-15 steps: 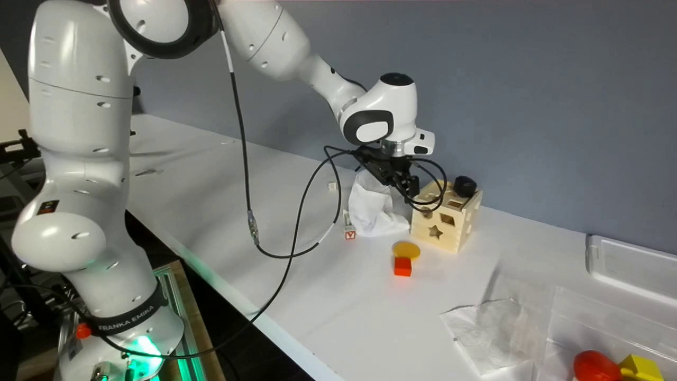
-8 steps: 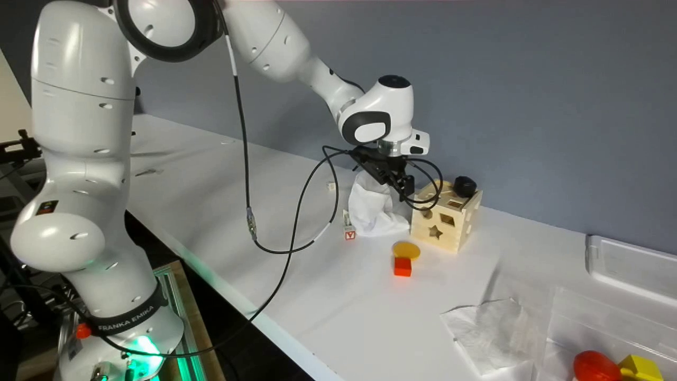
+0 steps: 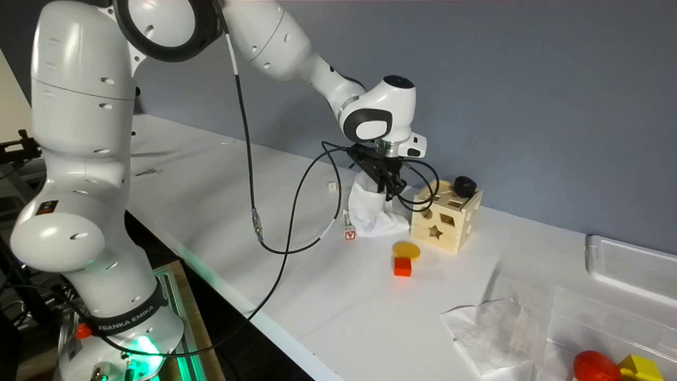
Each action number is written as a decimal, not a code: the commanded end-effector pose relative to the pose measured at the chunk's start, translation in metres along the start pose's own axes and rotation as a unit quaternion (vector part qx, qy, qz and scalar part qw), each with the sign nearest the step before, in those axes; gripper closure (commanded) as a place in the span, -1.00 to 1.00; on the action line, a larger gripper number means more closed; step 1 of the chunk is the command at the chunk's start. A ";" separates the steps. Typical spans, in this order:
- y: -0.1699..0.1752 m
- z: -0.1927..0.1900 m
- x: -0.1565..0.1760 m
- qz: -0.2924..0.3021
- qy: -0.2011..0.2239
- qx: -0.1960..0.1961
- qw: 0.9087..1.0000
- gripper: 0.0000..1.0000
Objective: Put the contents on the table inside the plastic
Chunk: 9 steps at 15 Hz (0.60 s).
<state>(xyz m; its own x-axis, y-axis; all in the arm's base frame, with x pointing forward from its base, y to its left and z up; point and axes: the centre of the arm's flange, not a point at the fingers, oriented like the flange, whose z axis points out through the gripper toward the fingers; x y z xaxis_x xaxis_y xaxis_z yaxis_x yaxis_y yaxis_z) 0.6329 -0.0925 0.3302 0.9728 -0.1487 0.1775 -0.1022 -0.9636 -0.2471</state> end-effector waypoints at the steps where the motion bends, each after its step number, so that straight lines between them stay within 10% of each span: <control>1: 0.000 -0.006 0.003 0.014 -0.007 0.009 1.000 0.78; 9: -0.015 -0.045 0.000 0.000 0.046 0.005 0.999 0.99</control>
<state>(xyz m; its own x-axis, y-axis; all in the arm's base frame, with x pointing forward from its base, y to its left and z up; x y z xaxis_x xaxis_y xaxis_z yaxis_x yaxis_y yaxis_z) 0.6344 -0.0951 0.3508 0.9639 -0.1638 0.2101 -0.1101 -0.9631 -0.2457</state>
